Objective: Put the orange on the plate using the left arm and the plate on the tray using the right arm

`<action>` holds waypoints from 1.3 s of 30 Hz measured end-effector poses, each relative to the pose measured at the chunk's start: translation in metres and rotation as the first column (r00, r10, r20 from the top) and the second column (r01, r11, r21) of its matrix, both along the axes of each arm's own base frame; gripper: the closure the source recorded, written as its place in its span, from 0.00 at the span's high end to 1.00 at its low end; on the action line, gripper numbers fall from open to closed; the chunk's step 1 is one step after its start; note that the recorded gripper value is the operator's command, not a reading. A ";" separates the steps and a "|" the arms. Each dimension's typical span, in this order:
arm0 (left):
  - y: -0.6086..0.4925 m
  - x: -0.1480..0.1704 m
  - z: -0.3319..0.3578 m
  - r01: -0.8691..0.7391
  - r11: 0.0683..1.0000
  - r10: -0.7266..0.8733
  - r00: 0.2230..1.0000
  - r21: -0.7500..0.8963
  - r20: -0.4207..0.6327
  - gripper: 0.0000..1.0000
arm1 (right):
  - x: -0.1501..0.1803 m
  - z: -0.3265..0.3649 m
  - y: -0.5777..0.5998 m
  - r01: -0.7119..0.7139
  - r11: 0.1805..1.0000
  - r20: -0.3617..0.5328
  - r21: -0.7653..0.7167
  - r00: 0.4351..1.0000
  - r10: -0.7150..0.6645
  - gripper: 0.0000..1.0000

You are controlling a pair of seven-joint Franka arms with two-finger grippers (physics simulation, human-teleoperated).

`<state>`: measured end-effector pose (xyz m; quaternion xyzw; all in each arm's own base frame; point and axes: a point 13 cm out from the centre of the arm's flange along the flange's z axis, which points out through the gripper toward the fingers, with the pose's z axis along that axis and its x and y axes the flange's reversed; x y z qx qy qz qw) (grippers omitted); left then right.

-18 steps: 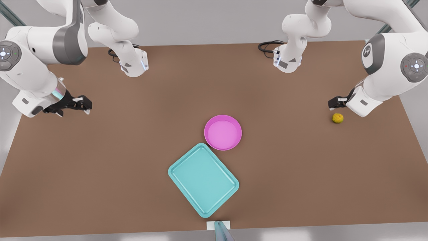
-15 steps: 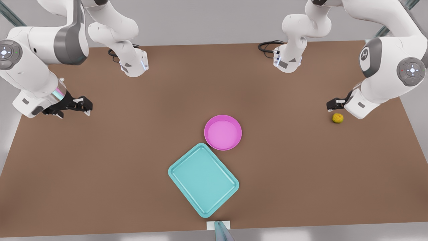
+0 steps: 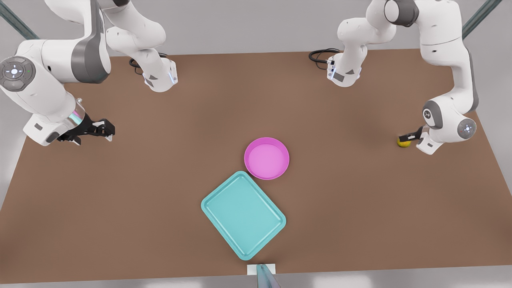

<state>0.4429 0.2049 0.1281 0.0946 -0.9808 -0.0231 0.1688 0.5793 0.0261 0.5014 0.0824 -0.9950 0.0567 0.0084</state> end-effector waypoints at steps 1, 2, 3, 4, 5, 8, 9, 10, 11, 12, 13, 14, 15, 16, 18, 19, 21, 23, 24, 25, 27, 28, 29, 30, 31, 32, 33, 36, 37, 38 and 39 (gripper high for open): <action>0.002 -0.005 -0.009 0.014 1.000 -0.014 1.000 -0.004 0.006 1.00 | 0.000 0.000 0.000 0.000 1.000 0.000 0.000 1.000 0.000 1.00; 0.002 -0.008 -0.016 0.027 1.000 -0.027 1.000 -0.010 0.017 1.00 | 0.000 -0.001 0.000 -0.001 1.000 -0.001 0.000 1.000 0.001 1.00; 0.002 -0.011 -0.023 0.041 0.999 -0.040 0.999 -0.015 0.027 1.00 | 0.000 -0.002 0.000 -0.002 1.000 -0.003 0.000 1.000 0.002 1.00; 0.001 -0.014 -0.031 0.056 0.998 -0.055 0.998 -0.017 0.037 1.00 | 0.000 -0.003 0.001 -0.003 1.000 -0.005 0.000 1.000 0.003 1.00; 0.002 -0.013 -0.035 0.071 0.997 -0.070 0.996 -0.016 0.053 1.00 | 0.000 -0.003 0.001 -0.004 1.000 -0.007 0.000 1.000 0.004 1.00; 0.009 -0.006 -0.045 0.113 0.994 -0.113 0.990 -0.002 0.090 1.00 | 0.000 -0.004 0.003 -0.008 1.000 -0.011 -0.001 1.000 0.008 1.00; 0.011 -0.004 -0.047 0.128 0.992 -0.128 0.987 0.002 0.099 1.00 | 0.000 -0.004 0.003 -0.009 1.000 -0.012 -0.001 1.000 0.009 1.00; 0.012 -0.002 -0.050 0.142 0.990 -0.141 0.984 0.005 0.106 1.00 | 0.000 -0.005 0.003 -0.009 1.000 -0.013 -0.001 1.000 0.009 1.00; 0.013 -0.001 -0.053 0.154 0.988 -0.154 0.982 0.007 0.109 1.00 | 0.000 -0.005 0.003 -0.009 1.000 -0.014 -0.001 1.000 0.009 1.00; 0.014 0.000 -0.055 0.166 0.986 -0.166 0.980 0.010 0.111 1.00 | 0.000 -0.005 0.003 -0.010 1.000 -0.015 0.000 1.000 0.010 1.00; 0.016 0.000 -0.058 0.176 0.984 -0.176 0.978 0.012 0.113 1.00 | 0.000 -0.006 0.003 -0.010 1.000 -0.015 0.000 1.000 0.010 1.00; 0.016 0.001 -0.060 0.186 0.983 -0.186 0.976 0.013 0.114 1.00 | 0.000 -0.006 0.003 -0.010 1.000 -0.016 -0.001 1.000 0.010 1.00; 0.017 0.001 -0.062 0.194 0.981 -0.195 0.974 0.014 0.115 1.00 | 0.000 -0.006 0.003 -0.011 1.000 -0.016 -0.001 1.000 0.011 1.00; 0.018 0.002 -0.064 0.202 0.979 -0.202 0.972 0.016 0.116 1.00 | 0.000 -0.007 0.004 -0.011 1.000 -0.018 -0.001 1.000 0.011 1.00; 0.019 0.002 -0.069 0.216 0.976 -0.217 0.970 0.015 0.113 1.00 | 0.000 -0.007 0.004 -0.012 1.000 -0.019 -0.001 1.000 0.012 1.00; 0.019 0.001 -0.071 0.223 0.975 -0.224 0.968 0.015 0.111 1.00 | 0.000 -0.007 0.004 -0.012 1.000 -0.019 -0.001 1.000 0.012 1.00; 0.019 0.000 -0.075 0.235 0.972 -0.235 0.966 0.012 0.105 1.00 | 0.000 -0.007 0.004 -0.013 1.000 -0.019 -0.001 1.000 0.013 1.00; 0.019 -0.001 -0.079 0.246 0.969 -0.246 0.964 0.010 0.101 1.00 | -0.001 -0.008 0.004 -0.013 1.000 -0.021 -0.001 1.000 0.013 1.00; 0.019 -0.002 -0.080 0.251 0.968 -0.250 0.963 0.008 0.097 1.00 | -0.001 -0.009 0.004 -0.013 1.000 -0.023 -0.001 1.000 0.013 1.00; 0.019 -0.003 -0.081 0.255 0.967 -0.254 0.962 0.006 0.095 1.00 | -0.001 -0.010 0.004 -0.013 1.000 -0.025 -0.001 1.000 0.013 1.00; 0.019 -0.004 -0.082 0.263 0.965 -0.262 0.961 0.002 0.090 1.00 | -0.001 -0.010 0.004 -0.013 1.000 -0.026 -0.001 1.000 0.013 1.00; 0.018 -0.005 -0.082 0.267 0.964 -0.265 0.960 -0.001 0.088 1.00 | -0.001 -0.011 0.004 -0.014 1.000 -0.027 -0.001 1.000 0.013 1.00; 0.018 -0.006 -0.083 0.269 0.963 -0.268 0.960 -0.003 0.086 1.00 | -0.001 -0.011 0.004 -0.014 1.000 -0.027 -0.001 1.000 0.014 1.00; 0.018 -0.006 -0.083 0.272 0.962 -0.271 0.959 -0.005 0.084 1.00 | -0.001 -0.011 0.004 -0.014 1.000 -0.027 -0.001 1.000 0.014 1.00; 0.018 -0.007 -0.083 0.275 0.962 -0.273 0.958 -0.007 0.083 0.97 | -0.001 -0.011 0.004 -0.014 1.000 -0.028 -0.001 1.000 0.014 1.00; 0.018 -0.007 -0.083 0.277 0.961 -0.276 0.958 -0.008 0.083 0.88 | -0.001 -0.011 0.004 -0.014 1.000 -0.028 -0.001 1.000 0.014 1.00; 0.018 -0.007 -0.083 0.279 0.960 -0.277 0.957 -0.009 0.082 0.86 | -0.001 -0.011 0.004 -0.014 1.000 -0.028 -0.001 1.000 0.014 1.00; 0.019 -0.008 -0.085 0.285 0.958 -0.283 0.956 -0.012 0.078 0.87 | -0.001 -0.013 0.004 -0.014 1.000 -0.030 -0.001 0.999 0.014 1.00; 0.019 -0.008 -0.085 0.287 0.958 -0.286 0.955 -0.013 0.077 0.87 | -0.001 -0.013 0.004 -0.015 1.000 -0.030 -0.001 0.999 0.015 1.00; 0.019 -0.009 -0.086 0.289 0.957 -0.287 0.955 -0.014 0.076 0.87 | -0.001 -0.013 0.004 -0.015 1.000 -0.031 -0.001 0.999 0.015 1.00; 0.020 -0.009 -0.087 0.290 0.957 -0.289 0.955 -0.014 0.074 0.87 | -0.001 -0.013 0.004 -0.015 1.000 -0.031 -0.001 0.999 0.015 1.00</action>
